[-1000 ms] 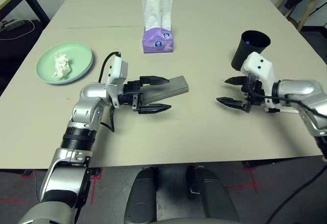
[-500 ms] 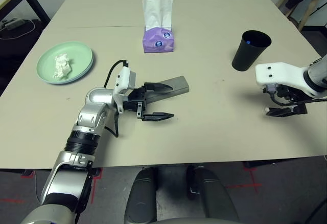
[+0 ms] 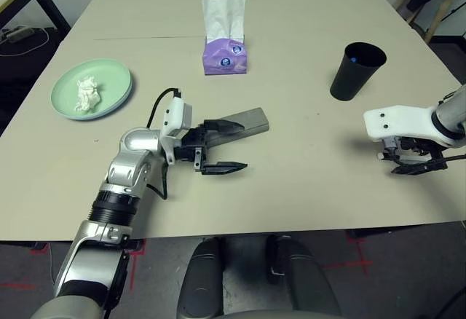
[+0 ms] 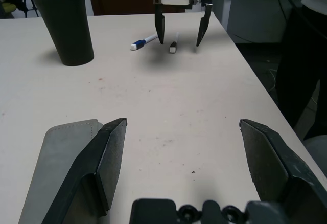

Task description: Organize and tidy the items on the table.

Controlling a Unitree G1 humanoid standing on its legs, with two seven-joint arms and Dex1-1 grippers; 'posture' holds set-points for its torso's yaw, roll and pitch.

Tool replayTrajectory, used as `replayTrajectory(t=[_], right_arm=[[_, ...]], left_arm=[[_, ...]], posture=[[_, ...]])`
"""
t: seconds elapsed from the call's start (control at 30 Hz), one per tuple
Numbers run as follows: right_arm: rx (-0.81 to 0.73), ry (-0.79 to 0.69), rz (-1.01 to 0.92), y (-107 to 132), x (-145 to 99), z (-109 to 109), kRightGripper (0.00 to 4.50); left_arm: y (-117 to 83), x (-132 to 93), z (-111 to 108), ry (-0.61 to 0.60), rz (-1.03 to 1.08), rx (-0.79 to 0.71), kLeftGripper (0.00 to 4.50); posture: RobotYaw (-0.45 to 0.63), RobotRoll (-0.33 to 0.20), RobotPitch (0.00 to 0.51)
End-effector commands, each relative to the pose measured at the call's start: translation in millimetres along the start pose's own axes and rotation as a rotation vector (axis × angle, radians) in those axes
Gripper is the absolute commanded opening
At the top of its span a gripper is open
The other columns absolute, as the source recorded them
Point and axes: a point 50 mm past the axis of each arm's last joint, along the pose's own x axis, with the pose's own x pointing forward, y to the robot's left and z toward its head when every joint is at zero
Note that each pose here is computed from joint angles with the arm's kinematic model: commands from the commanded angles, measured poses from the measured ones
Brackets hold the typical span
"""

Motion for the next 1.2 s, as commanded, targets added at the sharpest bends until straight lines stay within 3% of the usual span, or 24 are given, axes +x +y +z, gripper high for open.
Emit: replayTrajectory(t=[0.03,0.67,0.77,1.07,1.2], right_arm=[[-0.008,0.012,-0.021,1.1,-0.9,-1.8,4.50],[0.005,0.032,-0.014,-2.0,11.8,-10.2,4.43],[0.013,0.038,-0.005,-0.7,13.6,-14.2,3.80],[0.011,0.041,-0.008,-1.6,13.6,-17.1,0.51],[0.011,0.035,-0.021,-4.2,9.1,-16.9,0.43]], left_arm=[[-4.3,-4.1,1.0,0.005,0.004,-0.003,4.46],[-11.0,-7.5,2.4,0.013,0.027,-0.017,4.49],[-11.7,-8.1,2.3,0.016,0.027,-0.019,4.50],[-11.6,-7.3,3.0,0.019,0.023,-0.017,4.50],[-10.5,-6.2,2.8,0.018,0.023,-0.014,4.50]], posture=[[0.07,0.000,0.220],[0.09,0.000,0.238],[0.08,0.000,0.239],[0.08,0.000,0.227],[0.07,0.000,0.221]])
